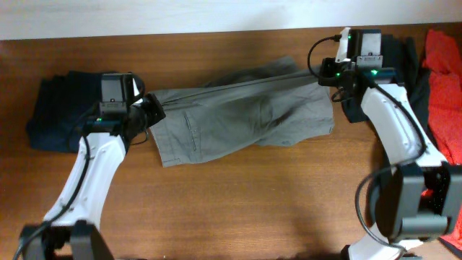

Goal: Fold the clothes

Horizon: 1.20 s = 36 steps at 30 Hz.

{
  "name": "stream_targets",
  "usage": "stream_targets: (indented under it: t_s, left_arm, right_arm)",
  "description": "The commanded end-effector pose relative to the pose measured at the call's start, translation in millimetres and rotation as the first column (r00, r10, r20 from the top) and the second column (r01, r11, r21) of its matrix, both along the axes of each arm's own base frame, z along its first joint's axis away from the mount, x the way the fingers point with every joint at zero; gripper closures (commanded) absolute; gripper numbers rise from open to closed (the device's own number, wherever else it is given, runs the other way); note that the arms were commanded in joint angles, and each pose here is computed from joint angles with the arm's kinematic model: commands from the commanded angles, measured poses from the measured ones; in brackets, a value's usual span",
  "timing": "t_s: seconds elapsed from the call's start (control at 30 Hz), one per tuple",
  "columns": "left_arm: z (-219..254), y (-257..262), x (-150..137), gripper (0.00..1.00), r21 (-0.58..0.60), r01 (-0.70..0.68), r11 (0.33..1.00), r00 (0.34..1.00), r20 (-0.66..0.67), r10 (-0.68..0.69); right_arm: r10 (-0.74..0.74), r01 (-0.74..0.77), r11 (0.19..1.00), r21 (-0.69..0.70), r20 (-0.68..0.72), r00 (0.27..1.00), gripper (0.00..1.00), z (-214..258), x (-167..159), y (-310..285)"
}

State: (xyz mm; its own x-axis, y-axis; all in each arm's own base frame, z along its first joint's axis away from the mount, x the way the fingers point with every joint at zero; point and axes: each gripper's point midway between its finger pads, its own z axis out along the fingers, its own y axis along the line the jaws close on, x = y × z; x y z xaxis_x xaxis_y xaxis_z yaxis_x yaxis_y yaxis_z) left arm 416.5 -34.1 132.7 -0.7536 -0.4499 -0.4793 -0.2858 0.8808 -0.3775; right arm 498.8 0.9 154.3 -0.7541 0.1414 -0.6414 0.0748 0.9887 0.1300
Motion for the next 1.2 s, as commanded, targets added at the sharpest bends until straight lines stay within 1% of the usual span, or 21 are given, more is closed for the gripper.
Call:
stream_targets:
  t_s: [0.0,0.07,0.17,0.3,0.33,0.37,0.4,0.43,0.47,0.5,0.53,0.67,0.83,0.9,1.0,1.07,1.17]
  left_arm:
    - [-23,48,7,0.97,0.133,-0.154,0.979,0.987,-0.031,0.16]
    - [-32,48,9,0.94,0.135,-0.152,0.979,0.986,-0.046,0.16]
    - [-43,48,12,0.94,0.137,-0.15,0.979,0.985,-0.063,0.16]
    - [-45,48,19,0.92,0.135,-0.153,0.979,0.986,-0.043,0.16]
    - [-44,48,20,0.9,0.134,-0.154,0.979,0.986,-0.036,0.16]
    - [-43,48,22,0.86,0.133,-0.155,0.979,0.987,-0.029,0.16]
    - [-42,48,24,0.79,0.132,-0.156,0.979,0.987,-0.02,0.16]
    - [-39,48,27,0.46,0.129,-0.158,0.979,0.987,-0.004,0.16]
    - [-38,48,29,0.26,0.127,-0.159,0.979,0.987,0.005,0.159]
    - [-37,48,29,0.19,0.127,-0.16,0.979,0.987,0.008,0.16]
    - [-37,48,29,0.16,0.127,-0.159,0.979,0.987,0.008,0.16]
    - [-42,42,23,0.14,0.106,-0.137,0.985,0.99,-0.028,0.141]
    - [-48,12,10,0.14,-0.031,-0.039,0.999,0.995,-0.097,0.036]
    - [-51,6,4,0.18,-0.041,-0.025,0.999,0.992,-0.122,0.02]
    - [-57,-4,-2,0.38,-0.036,-0.002,0.999,0.989,-0.15,-0.003]
    - [-60,-11,-2,0.41,-0.036,0.015,0.999,0.988,-0.156,-0.02]
    - [-73,-20,-5,0.41,-0.035,0.036,0.999,0.981,-0.188,-0.042]
  right_arm:
    - [-0.106,0.108,0.99,-0.095,0.026,0.994,0.95,-1,10,-48]
    - [-0.092,0.094,0.992,-0.079,0.027,0.995,0.95,-5,14,-44]
    - [-0.069,0.071,0.996,-0.053,0.038,0.997,0.95,-7,19,-39]
    - [-0.053,0.055,0.997,-0.045,0.04,0.998,0.93,-12,23,-32]
    - [-0.049,0.051,0.998,-0.045,0.04,0.998,0.89,-14,24,-30]
    - [-0.044,0.046,0.998,-0.045,0.04,0.998,0.78,-15,25,-28]
    - [-0.041,0.043,0.998,-0.045,0.044,0.998,0.64,-15,26,-26]
    - [-0.032,0.035,0.998,-0.045,0.059,0.998,0.43,-12,29,-22]
    - [-0.03,0.033,0.998,-0.046,0.069,0.997,0.37,-11,31,-20]
    - [-0.03,0.033,0.998,-0.046,0.076,0.997,0.32,-9,32,-20]
    - [-0.03,0.034,0.998,-0.046,0.078,0.997,0.29,-9,33,-21]
    - [-0.066,0.069,0.995,-0.07,0.037,0.997,0.28,-16,25,-33]
    - [-0.075,0.068,0.995,-0.07,-0.095,0.993,0.29,-37,-1,-36]
    - [-0.066,0.058,0.996,-0.064,-0.128,0.99,0.31,-41,-7,-33]
    - [-0.011,0.005,0.999,-0.034,-0.16,0.987,0.41,-48,-13,-21]
    - [-0.009,0.003,0.999,-0.033,-0.175,0.985,0.42,-52,-16,-20]
    - [-0.005,-0.001,0.999,-0.032,-0.209,0.978,0.43,-61,-24,-18]
